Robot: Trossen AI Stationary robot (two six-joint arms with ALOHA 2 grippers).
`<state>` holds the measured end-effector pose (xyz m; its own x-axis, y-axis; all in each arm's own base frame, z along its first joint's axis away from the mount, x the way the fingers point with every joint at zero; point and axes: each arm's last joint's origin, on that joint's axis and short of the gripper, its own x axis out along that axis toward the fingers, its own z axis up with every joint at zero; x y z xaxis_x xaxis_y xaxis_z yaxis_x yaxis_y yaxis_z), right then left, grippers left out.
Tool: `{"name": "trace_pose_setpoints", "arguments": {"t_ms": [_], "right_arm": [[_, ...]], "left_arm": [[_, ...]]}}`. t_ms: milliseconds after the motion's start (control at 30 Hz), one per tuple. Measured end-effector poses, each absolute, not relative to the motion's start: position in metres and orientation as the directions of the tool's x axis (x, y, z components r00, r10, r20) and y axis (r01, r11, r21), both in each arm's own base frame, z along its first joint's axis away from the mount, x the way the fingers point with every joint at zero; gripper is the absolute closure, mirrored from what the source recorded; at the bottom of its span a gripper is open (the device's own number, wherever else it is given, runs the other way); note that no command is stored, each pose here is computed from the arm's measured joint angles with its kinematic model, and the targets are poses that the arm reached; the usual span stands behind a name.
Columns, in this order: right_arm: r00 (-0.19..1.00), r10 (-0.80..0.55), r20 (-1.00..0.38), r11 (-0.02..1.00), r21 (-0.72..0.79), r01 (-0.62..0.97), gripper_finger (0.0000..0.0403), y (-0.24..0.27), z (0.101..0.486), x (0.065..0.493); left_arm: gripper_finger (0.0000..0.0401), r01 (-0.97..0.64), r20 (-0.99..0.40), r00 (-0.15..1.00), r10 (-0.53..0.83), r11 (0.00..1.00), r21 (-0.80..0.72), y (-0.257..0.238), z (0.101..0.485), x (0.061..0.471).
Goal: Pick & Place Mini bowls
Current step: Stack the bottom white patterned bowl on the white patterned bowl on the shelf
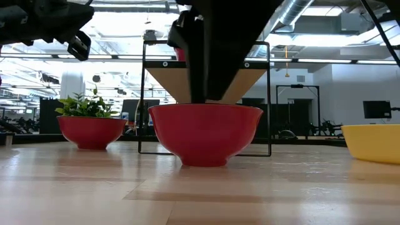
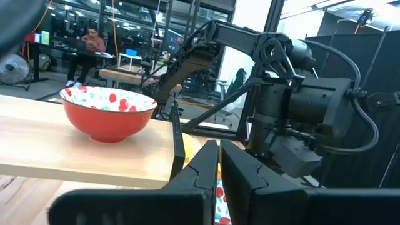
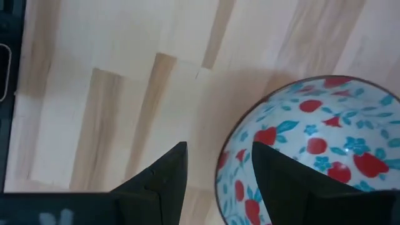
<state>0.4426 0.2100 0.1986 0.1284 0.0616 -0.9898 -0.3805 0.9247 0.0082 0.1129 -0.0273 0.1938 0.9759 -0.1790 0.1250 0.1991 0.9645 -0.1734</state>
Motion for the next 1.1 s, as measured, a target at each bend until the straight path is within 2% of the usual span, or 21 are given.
{"name": "trace_pose_setpoints", "arguments": {"t_ms": [567, 1100], "right_arm": [[0.160, 0.081, -0.984, 0.934, 0.019, -0.358, 0.0281, 0.215, 0.199, 0.444], [0.153, 0.080, -0.985, 0.953, 0.031, -0.300, 0.0244, 0.227, 0.199, 0.437]], "left_arm": [[0.0384, 0.204, 0.125, 0.976, -0.179, 0.952, -0.228, -0.027, 0.194, 0.113], [0.0384, 0.204, 0.125, 0.976, -0.179, 0.952, -0.228, -0.027, 0.194, 0.113]]}}
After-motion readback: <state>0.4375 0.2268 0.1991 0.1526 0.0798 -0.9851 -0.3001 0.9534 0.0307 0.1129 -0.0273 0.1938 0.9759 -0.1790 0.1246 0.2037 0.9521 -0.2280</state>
